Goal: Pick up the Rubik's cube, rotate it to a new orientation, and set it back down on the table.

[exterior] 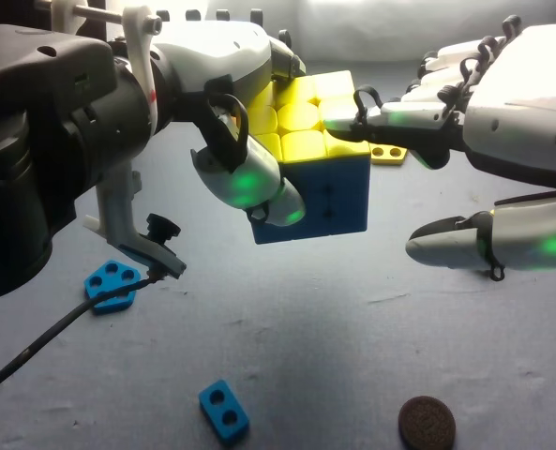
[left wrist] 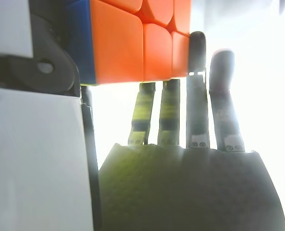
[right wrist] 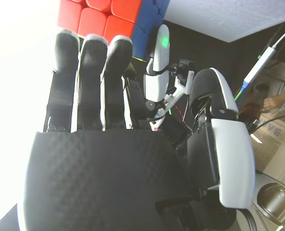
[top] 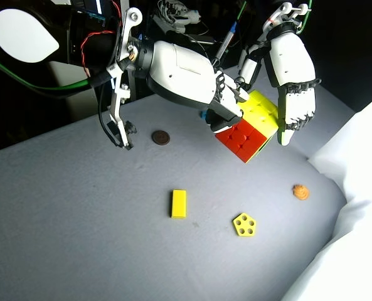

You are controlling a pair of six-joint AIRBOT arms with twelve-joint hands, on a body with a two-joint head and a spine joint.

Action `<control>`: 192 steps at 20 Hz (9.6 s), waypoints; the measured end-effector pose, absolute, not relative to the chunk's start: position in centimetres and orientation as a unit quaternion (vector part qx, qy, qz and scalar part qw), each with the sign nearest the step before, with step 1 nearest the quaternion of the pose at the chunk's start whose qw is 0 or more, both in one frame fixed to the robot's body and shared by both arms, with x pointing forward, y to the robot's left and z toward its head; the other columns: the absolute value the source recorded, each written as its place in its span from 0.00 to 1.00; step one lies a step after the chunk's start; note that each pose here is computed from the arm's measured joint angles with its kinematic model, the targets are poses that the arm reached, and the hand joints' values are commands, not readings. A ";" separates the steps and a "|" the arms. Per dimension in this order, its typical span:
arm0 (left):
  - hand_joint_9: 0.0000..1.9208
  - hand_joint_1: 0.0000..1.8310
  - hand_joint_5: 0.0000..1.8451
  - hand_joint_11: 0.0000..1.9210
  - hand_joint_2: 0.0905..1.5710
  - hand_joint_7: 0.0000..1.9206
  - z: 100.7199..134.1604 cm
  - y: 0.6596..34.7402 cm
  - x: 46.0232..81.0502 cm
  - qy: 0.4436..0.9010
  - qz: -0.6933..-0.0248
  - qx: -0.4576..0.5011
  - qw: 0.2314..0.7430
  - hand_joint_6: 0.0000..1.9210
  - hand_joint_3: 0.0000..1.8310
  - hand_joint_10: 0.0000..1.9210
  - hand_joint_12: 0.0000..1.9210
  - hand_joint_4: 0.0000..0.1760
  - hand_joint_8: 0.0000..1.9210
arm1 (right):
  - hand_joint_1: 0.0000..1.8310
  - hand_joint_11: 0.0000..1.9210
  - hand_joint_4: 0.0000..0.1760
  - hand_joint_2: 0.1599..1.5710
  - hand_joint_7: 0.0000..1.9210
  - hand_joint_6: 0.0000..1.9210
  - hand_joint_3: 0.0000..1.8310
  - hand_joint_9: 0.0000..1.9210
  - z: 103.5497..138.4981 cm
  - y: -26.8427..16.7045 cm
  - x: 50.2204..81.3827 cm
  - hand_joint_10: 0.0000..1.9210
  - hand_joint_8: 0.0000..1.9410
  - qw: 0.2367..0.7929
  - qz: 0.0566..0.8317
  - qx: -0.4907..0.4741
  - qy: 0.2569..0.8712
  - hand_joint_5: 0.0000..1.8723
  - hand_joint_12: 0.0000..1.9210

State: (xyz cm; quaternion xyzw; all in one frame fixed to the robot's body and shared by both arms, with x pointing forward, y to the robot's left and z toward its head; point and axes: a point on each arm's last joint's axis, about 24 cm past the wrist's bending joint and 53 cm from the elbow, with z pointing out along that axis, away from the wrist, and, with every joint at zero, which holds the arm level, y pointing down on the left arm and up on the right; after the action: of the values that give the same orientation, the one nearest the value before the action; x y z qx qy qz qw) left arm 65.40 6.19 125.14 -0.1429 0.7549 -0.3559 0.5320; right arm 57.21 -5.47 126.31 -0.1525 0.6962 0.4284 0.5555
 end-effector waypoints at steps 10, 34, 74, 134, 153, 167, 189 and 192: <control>0.22 0.61 0.31 0.14 0.84 0.33 125.1 6.2 65.5 0.756 -0.356 -0.144 0.531 0.74 0.00 0.84 0.93 0.00 0.91 | 0.18 0.18 0.00 0.74 0.22 0.01 0.00 0.23 125.4 -5.4 57.0 1.00 0.86 0.550 0.428 -0.156 0.700 0.10 1.00; 0.20 0.62 0.32 0.12 0.84 0.32 125.1 6.7 65.8 0.756 -0.347 -0.147 0.536 0.72 0.00 0.84 0.93 0.00 0.92 | 0.16 0.17 0.00 0.75 0.21 0.00 0.00 0.22 123.2 -4.7 56.3 1.00 0.88 0.534 0.423 -0.170 0.712 0.07 1.00; 0.21 0.61 0.30 0.12 0.84 0.33 125.4 7.0 66.0 0.751 -0.348 -0.151 0.540 0.74 0.00 0.82 0.91 0.00 0.91 | 0.17 0.15 0.00 0.75 0.21 0.00 0.00 0.21 119.3 -2.9 58.3 1.00 0.87 0.499 0.415 -0.169 0.742 0.07 1.00; 0.20 0.61 0.29 0.12 0.85 0.32 125.7 7.8 66.5 0.747 -0.336 -0.155 0.553 0.76 0.00 0.83 0.92 0.00 0.92 | 0.14 0.18 0.00 0.76 0.22 0.00 0.00 0.23 117.9 -2.7 62.5 1.00 0.84 0.499 0.402 -0.145 0.753 0.07 1.00; 0.21 0.61 0.29 0.12 0.84 0.33 124.9 6.5 65.6 0.756 -0.354 -0.151 0.529 0.76 0.00 0.81 0.91 0.00 0.91 | 0.15 0.18 0.00 0.76 0.21 0.00 0.00 0.21 123.6 -3.2 56.2 1.00 0.84 0.522 0.439 -0.168 0.712 0.07 1.00; 0.22 0.61 0.30 0.14 0.85 0.32 122.3 6.3 65.3 0.738 -0.387 -0.156 0.531 0.75 0.00 0.81 0.89 0.00 0.91 | 0.03 0.00 0.00 0.77 0.14 0.00 0.00 0.08 131.7 -6.3 56.3 0.20 0.02 0.579 0.466 -0.145 0.653 0.08 0.62; 0.21 0.61 0.30 0.12 0.85 0.32 115.2 4.6 64.1 0.747 -0.412 -0.096 0.512 0.75 0.00 0.83 0.93 0.00 0.92 | 0.07 0.00 0.00 0.76 0.05 0.00 0.00 0.03 130.5 -6.0 57.0 0.00 0.00 0.577 0.447 -0.123 0.672 0.02 0.18; 0.13 0.54 0.17 0.03 0.78 0.15 114.9 4.8 64.1 0.747 -0.411 -0.098 0.513 0.56 0.00 0.74 0.88 0.00 0.66 | 0.08 0.00 0.00 0.76 0.05 0.00 0.00 0.02 130.4 -5.8 56.8 0.00 0.00 0.566 0.456 -0.110 0.678 0.02 0.14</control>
State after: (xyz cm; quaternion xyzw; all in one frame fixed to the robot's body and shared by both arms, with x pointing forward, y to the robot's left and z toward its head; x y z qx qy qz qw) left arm 64.06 4.78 114.94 -0.0977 0.7468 -0.4111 0.5135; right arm 56.80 -5.84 130.37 -0.1100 0.6780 0.4562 0.5658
